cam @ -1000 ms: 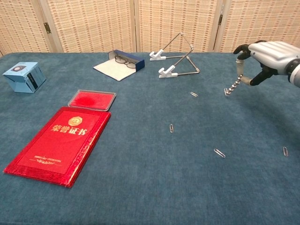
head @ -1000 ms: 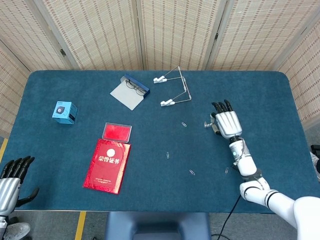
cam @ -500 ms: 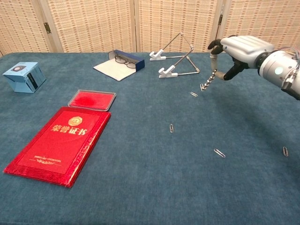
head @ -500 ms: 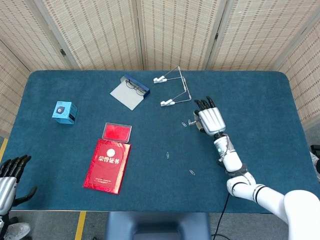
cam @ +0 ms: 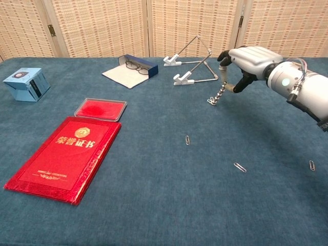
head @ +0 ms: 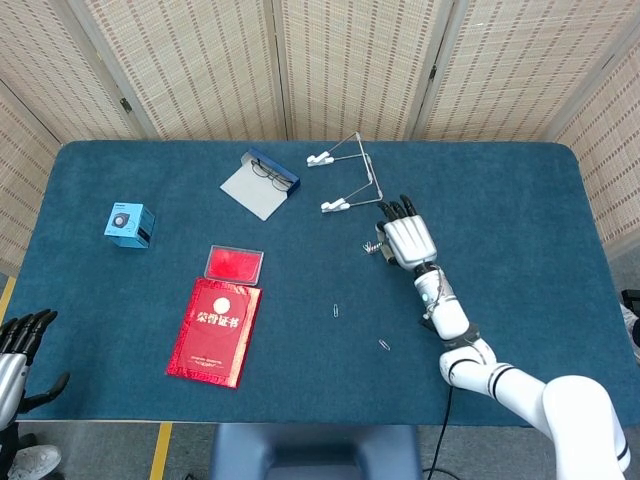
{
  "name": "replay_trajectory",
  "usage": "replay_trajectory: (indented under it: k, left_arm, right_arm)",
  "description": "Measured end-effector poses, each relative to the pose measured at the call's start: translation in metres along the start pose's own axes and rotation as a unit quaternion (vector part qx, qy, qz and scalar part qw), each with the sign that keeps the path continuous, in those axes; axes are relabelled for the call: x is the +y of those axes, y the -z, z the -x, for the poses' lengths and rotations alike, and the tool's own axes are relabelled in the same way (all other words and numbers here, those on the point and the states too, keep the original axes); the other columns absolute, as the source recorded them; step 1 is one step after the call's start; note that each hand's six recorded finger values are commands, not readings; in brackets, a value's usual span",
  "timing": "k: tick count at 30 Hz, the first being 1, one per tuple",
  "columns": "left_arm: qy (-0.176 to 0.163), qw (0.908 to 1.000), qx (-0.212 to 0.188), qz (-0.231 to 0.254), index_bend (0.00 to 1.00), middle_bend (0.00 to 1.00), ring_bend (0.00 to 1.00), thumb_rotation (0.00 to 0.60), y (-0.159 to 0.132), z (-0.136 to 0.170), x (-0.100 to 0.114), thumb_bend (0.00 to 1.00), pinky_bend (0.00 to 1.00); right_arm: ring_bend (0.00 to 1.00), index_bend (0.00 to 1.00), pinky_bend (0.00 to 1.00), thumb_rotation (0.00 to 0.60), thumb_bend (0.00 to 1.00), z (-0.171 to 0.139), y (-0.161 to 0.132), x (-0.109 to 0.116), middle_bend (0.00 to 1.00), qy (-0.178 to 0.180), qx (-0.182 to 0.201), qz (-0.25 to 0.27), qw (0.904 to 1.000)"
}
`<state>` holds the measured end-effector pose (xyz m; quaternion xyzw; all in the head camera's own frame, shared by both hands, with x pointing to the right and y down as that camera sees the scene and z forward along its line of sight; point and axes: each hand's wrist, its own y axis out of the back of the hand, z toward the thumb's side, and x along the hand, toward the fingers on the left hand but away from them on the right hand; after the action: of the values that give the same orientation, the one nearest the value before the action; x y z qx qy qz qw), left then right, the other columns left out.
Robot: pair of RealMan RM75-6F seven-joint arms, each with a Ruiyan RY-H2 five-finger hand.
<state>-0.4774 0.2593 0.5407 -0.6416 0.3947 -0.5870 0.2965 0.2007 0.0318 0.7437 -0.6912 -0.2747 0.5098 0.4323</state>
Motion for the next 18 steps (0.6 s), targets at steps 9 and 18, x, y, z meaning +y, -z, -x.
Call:
replay_trajectory:
  k: [9,18]
  left_arm:
    - [0.0,1.0,0.0,-0.001,0.0,0.09,0.07,0.6,0.0,0.0,0.0,0.37,0.01]
    - [0.001,0.9999,0.003,-0.01,0.0,0.09,0.07,0.6,0.0,-0.001,-0.002,0.37,0.01]
  right_arm:
    - [0.12,0.85,0.0,0.6,0.5,0.0,0.001,0.0,0.16,0.003,-0.002,-0.003,1.0]
    - [0.13,0.85,0.0,0.6,0.5,-0.024,0.023,0.019,0.16,0.036,-0.009,0.003,0.9993]
